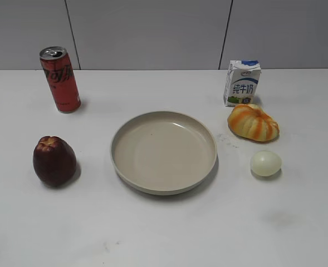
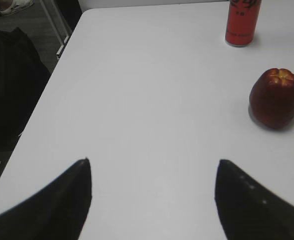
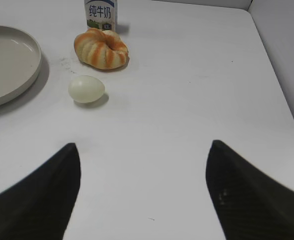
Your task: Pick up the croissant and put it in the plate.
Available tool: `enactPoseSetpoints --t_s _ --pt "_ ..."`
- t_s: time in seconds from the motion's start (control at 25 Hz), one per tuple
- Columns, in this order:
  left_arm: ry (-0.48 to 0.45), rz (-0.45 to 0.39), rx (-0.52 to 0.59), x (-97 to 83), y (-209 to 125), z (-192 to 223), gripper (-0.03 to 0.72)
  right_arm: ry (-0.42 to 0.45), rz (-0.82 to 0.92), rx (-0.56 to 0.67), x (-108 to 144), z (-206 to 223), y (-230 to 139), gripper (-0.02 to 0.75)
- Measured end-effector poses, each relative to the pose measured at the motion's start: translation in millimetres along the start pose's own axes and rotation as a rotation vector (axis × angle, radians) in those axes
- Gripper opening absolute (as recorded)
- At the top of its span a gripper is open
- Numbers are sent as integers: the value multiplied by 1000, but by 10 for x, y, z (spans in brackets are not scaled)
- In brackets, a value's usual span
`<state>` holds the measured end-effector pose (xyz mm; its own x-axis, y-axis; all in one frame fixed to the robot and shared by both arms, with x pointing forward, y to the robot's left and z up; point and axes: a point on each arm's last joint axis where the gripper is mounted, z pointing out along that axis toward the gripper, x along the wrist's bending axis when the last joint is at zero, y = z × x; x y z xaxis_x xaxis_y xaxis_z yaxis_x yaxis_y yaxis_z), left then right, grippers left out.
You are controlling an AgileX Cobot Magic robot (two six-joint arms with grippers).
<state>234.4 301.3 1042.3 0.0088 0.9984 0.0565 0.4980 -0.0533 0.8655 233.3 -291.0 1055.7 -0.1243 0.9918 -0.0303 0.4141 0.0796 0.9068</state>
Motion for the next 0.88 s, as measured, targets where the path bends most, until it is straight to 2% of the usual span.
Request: enactPoseSetpoints --t_s 0.56,0.72,0.88 --pt "0 0 0 0 0 0 587 -6 -16 2 -8 12 22 590" --pt "0 0 0 0 0 0 587 -13 -18 -14 -42 156 243 590" --pt "0 0 0 0 0 0 587 -24 -4 -19 -96 474 482 590"
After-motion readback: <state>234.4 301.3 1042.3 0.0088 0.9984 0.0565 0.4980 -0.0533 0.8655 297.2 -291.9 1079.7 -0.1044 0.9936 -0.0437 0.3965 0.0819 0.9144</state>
